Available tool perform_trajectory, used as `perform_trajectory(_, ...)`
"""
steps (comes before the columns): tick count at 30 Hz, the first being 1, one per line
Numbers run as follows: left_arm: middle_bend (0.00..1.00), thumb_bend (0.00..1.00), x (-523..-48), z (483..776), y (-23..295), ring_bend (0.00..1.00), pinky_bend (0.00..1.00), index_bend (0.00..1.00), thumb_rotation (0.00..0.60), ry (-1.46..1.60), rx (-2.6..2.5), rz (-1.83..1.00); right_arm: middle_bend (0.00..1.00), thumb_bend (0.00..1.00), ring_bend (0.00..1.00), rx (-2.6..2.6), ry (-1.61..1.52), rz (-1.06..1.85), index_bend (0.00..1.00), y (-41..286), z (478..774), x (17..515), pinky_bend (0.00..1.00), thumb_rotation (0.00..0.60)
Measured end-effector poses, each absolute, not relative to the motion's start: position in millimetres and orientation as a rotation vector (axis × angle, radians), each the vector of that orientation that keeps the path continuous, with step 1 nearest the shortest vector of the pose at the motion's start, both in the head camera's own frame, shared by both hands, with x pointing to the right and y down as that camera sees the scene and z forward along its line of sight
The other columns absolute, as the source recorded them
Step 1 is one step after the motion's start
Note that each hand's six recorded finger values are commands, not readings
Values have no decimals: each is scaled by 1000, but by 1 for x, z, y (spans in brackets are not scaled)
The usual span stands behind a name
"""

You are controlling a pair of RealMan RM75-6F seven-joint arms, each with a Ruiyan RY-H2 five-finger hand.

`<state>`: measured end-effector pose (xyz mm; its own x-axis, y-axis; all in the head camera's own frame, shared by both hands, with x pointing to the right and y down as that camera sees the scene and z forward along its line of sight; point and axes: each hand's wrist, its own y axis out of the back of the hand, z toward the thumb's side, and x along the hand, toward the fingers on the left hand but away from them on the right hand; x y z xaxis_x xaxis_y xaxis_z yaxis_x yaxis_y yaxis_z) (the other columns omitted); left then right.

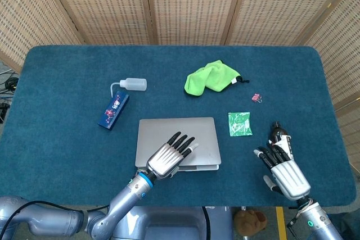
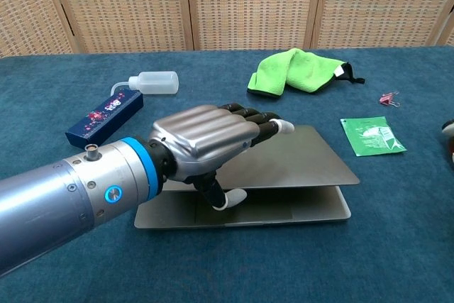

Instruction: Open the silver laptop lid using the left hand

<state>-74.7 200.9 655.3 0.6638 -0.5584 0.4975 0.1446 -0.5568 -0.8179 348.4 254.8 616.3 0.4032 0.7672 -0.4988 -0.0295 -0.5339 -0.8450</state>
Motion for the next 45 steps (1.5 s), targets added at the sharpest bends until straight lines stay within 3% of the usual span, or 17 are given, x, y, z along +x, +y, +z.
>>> perform_trajectory(7,0,420,-74,652,196,0,0,0,600,335,-1958,-956,210,591,84,-1881,-513,1148,186,261,634,320,183,600)
perform_trajectory(9,0,420,-74,651,194,0,0,0,600,343,-1962,-956,219,696,96,-1890,-497,1133,194,264,637,315,195,600)
perform_trajectory(12,0,426,-76,649,191,0,0,0,600,348,-1959,-957,225,949,103,-1908,-466,1107,194,271,640,307,201,600)
perform_trajectory(14,0,430,-77,648,190,0,0,0,600,350,-1956,-959,218,1000,103,-1913,-448,1094,194,275,643,303,201,600)
perform_trajectory(30,0,433,-83,643,183,0,0,0,600,380,-1963,-966,167,1000,103,-1991,-373,1067,195,282,674,251,201,600)
perform_trajectory(45,0,433,-88,643,176,0,0,0,600,422,-1990,-978,162,1000,103,-2016,-350,1081,192,280,683,222,201,600)
